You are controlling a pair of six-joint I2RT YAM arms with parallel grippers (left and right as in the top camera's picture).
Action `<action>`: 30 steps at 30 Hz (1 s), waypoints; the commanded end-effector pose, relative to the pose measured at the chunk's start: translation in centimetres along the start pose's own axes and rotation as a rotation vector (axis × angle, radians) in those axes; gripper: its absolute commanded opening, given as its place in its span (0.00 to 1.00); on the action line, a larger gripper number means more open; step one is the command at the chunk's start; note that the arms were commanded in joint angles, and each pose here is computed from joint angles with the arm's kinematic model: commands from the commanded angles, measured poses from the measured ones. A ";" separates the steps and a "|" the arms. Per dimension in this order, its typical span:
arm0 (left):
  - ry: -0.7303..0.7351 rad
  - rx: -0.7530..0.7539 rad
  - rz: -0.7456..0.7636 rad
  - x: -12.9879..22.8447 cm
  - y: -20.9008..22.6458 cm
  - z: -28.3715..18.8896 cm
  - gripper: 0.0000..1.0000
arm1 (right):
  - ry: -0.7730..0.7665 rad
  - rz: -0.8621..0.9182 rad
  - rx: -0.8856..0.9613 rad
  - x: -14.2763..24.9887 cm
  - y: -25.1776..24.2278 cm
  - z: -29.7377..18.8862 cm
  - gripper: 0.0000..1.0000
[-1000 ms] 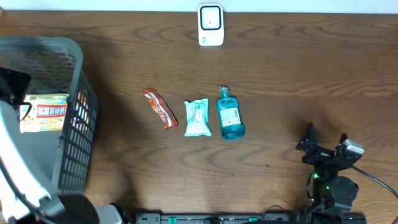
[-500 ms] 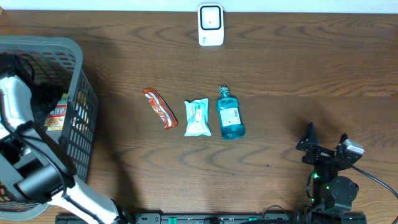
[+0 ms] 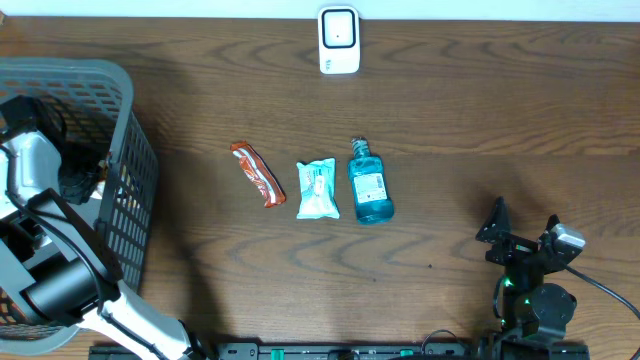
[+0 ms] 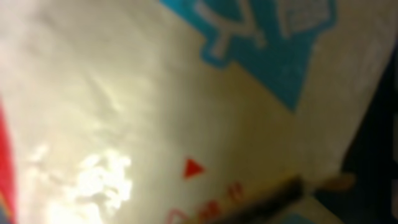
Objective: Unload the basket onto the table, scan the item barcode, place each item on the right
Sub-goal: 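Reach the left gripper into the basket and grasp the rice bag, then carry the yellow rice bag over and lower it right of the mouthwash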
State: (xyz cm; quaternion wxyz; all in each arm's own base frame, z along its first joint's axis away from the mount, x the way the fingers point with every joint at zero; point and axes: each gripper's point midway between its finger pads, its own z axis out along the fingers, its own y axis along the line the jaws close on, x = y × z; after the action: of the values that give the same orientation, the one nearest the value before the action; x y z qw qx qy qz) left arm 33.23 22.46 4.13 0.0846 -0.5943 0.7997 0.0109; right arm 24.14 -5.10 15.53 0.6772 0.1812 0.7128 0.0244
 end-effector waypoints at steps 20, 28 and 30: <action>-0.784 0.756 0.025 -0.4 -1.4 -39.0 0.08 | 0.000 0.012 -0.002 0.0 0.0 0.0 0.99; -0.604 1.444 0.506 15.0 -8.5 -51.0 0.07 | 0.000 0.012 -0.002 0.0 0.0 0.0 0.99; -0.500 1.491 0.606 18.8 -10.3 -50.7 0.07 | 0.000 0.012 -0.002 0.0 0.0 0.0 0.99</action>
State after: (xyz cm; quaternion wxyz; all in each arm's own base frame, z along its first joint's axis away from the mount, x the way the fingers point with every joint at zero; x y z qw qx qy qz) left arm 30.56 1.18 53.21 0.6760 -0.1953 0.6494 -0.2882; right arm 24.14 -5.10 15.53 0.6772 0.1811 0.7128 0.0243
